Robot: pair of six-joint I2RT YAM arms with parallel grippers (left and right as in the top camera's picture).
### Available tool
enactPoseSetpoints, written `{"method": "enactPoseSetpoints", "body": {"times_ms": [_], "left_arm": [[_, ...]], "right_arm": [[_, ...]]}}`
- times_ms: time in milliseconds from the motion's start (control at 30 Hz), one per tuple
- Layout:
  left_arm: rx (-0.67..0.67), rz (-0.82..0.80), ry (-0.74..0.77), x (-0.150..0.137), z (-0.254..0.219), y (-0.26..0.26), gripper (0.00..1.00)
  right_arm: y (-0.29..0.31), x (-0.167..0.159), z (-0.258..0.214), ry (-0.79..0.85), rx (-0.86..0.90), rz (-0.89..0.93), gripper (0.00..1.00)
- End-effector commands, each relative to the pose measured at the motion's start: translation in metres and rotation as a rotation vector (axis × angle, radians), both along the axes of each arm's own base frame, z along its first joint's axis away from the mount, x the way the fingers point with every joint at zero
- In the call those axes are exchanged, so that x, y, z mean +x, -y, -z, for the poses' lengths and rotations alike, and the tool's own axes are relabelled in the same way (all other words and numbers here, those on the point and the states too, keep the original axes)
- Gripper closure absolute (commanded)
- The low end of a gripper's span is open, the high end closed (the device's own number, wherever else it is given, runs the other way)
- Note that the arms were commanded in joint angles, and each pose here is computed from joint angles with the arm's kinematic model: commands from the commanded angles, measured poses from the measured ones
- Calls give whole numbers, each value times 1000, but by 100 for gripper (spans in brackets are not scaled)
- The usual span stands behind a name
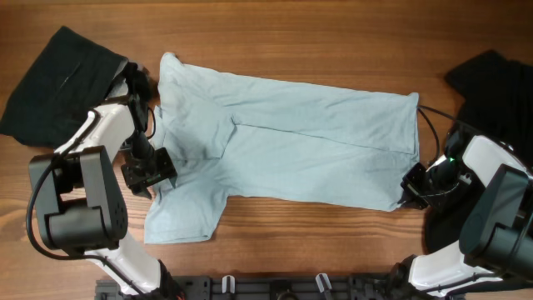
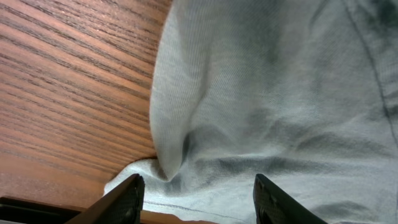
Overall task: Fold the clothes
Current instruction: 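Grasp the T-shirt's left and right side edges with both grippers, then fold the T-shirt's lower side inward toward the top with both grippers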
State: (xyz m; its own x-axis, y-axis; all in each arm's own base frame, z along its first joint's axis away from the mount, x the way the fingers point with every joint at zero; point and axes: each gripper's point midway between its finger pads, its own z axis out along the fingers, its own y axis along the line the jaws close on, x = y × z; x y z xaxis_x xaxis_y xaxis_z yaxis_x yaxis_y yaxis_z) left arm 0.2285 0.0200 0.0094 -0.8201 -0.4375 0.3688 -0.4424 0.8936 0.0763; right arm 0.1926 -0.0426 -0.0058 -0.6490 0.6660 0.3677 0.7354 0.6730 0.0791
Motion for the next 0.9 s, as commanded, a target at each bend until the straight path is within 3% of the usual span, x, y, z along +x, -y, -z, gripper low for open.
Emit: {"method": "enactPoseSetpoints", "body": {"times_ms": [0, 133, 333, 633, 700, 867], "left_arm": [[-9, -5, 6, -2, -5, 0, 43], [-24, 21, -24, -9, -8, 1, 39], [-132, 53, -70, -22, -16, 16, 20], [-124, 67, 48, -2, 6, 17, 41], [-174, 123, 73, 2, 5, 28, 46], [-177, 204, 95, 0, -13, 47, 49]], "right_arm": [[1, 24, -15, 112, 29, -88, 96], [-3, 44, -41, 183, 88, -130, 96], [-11, 61, -52, 254, 145, -109, 96], [-8, 67, -51, 274, 134, -103, 96], [-7, 69, -50, 283, 129, -104, 96], [-7, 70, -50, 289, 126, -105, 95]]}}
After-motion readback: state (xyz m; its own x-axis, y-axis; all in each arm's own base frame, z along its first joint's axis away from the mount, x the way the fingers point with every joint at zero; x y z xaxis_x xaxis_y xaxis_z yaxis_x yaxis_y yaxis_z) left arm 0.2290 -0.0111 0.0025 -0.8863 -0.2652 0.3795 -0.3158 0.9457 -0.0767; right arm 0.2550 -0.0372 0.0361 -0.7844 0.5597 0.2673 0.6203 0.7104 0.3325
